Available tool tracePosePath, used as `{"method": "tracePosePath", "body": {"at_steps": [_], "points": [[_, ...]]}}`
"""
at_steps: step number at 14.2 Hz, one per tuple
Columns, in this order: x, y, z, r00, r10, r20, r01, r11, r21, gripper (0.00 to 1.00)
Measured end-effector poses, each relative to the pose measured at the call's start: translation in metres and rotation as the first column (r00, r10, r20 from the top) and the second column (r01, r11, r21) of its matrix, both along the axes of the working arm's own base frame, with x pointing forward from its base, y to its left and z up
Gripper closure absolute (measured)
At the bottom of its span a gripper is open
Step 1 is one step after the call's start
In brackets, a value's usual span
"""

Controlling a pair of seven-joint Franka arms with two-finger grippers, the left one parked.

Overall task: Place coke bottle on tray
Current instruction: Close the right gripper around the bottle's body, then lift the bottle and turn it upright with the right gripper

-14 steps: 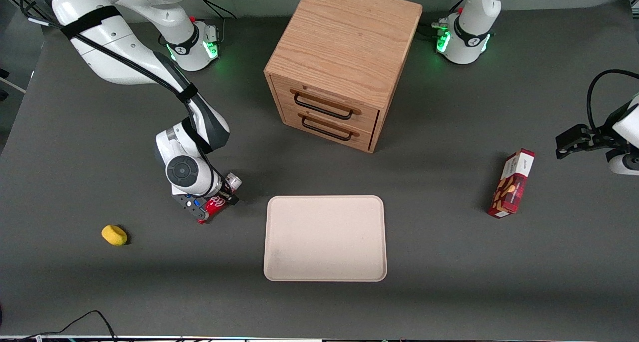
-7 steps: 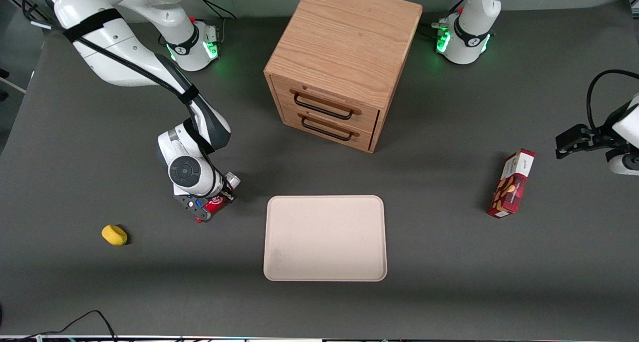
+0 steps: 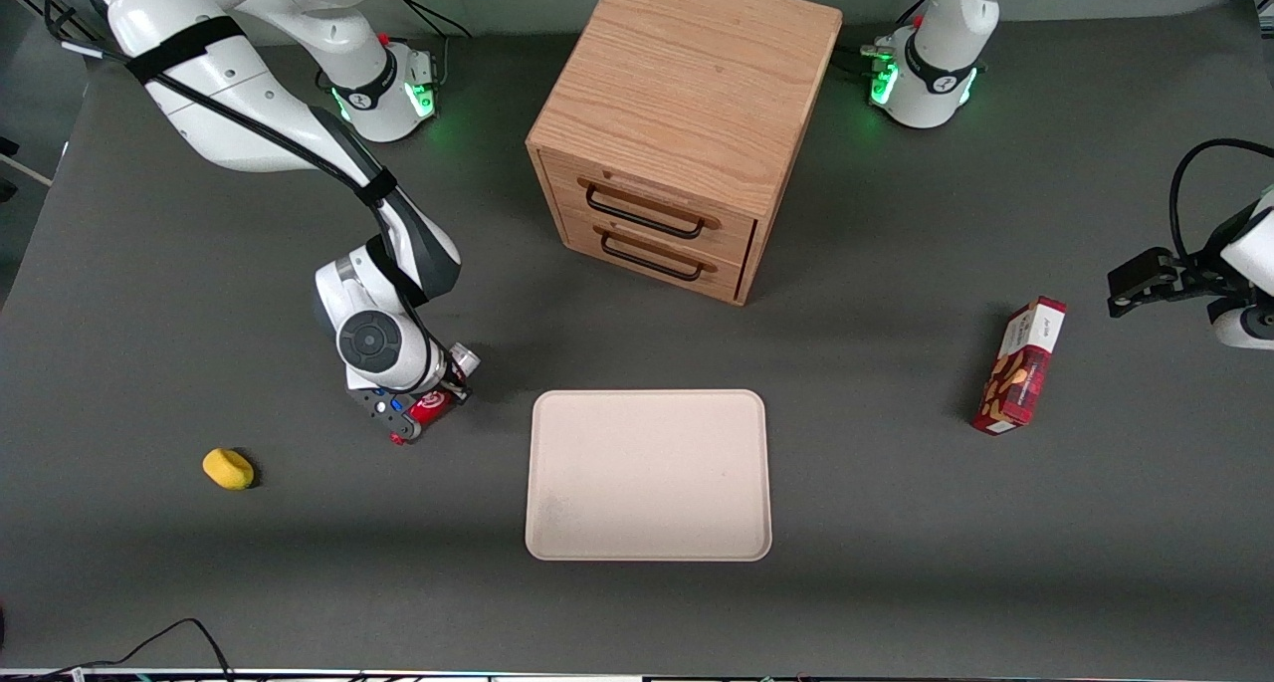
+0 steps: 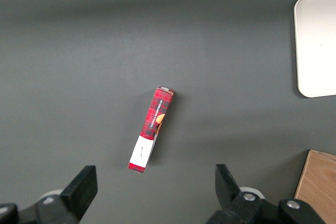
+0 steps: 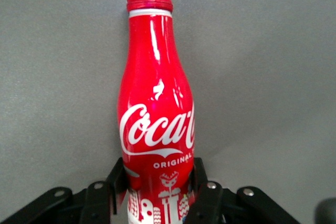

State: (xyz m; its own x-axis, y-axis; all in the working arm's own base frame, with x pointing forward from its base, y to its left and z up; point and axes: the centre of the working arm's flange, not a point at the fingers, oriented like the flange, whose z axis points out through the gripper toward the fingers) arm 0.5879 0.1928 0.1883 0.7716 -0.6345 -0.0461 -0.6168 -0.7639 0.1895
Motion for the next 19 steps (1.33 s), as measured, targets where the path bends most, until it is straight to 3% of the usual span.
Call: {"method": "tracePosePath", "body": {"at_steps": [5, 8, 12, 14, 17, 19], "points": [[0.004, -0.008, 0.076, 0.997, 0.072, -0.042, -0.074, 0.996, -0.04, 0.47], [0.0, -0.014, 0.178, 0.989, 0.142, -0.037, -0.14, 0.989, 0.037, 0.47], [-0.02, -0.045, 0.313, 0.978, 0.201, -0.063, -0.195, 0.978, 0.078, 0.47], [-0.02, -0.055, 0.365, 0.978, 0.202, -0.045, -0.197, 0.975, 0.098, 0.47], [-0.017, -0.055, 0.395, 0.979, 0.204, -0.015, -0.201, 0.972, 0.123, 0.47], [-0.01, -0.052, 0.387, 0.978, 0.208, -0.026, -0.203, 0.97, 0.131, 0.47]]}}
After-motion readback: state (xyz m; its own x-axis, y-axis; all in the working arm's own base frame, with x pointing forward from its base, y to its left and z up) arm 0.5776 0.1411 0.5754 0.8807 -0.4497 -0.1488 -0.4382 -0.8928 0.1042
